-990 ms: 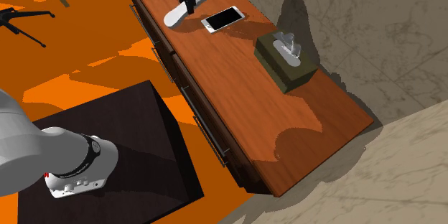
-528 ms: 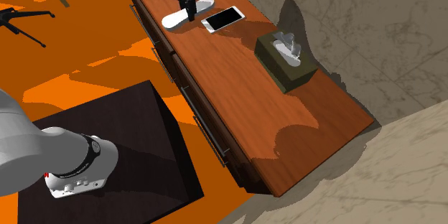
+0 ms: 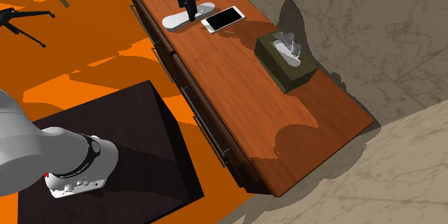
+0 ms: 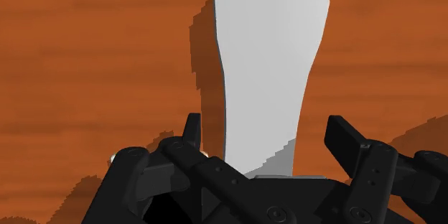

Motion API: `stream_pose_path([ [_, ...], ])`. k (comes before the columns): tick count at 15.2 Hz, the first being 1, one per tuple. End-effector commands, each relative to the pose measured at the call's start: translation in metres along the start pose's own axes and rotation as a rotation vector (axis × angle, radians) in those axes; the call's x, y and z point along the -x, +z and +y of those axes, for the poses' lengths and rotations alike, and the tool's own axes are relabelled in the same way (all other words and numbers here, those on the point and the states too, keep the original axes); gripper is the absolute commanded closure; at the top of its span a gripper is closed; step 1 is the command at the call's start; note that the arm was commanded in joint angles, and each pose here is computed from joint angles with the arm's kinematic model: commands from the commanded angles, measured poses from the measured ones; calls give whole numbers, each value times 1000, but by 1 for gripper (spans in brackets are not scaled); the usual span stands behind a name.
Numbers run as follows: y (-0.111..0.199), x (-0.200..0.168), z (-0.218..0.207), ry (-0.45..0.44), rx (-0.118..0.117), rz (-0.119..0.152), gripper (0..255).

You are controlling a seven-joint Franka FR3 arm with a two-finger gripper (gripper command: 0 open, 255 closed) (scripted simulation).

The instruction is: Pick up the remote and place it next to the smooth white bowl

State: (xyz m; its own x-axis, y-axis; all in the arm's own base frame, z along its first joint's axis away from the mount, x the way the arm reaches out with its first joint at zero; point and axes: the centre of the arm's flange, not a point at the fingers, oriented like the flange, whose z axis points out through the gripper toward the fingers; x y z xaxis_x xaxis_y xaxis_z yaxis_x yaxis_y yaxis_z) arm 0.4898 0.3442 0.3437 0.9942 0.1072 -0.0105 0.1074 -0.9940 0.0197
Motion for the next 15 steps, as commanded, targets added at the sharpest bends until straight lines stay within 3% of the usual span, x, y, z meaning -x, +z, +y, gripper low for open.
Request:
stream_pose_path([
  [1,0,0,0,0,0,0,0],
  [3,0,0,0,0,0,0,0],
  [7,-50,0,0,0,0,0,0],
  [15,-50,0,0,0,0,0,0],
])
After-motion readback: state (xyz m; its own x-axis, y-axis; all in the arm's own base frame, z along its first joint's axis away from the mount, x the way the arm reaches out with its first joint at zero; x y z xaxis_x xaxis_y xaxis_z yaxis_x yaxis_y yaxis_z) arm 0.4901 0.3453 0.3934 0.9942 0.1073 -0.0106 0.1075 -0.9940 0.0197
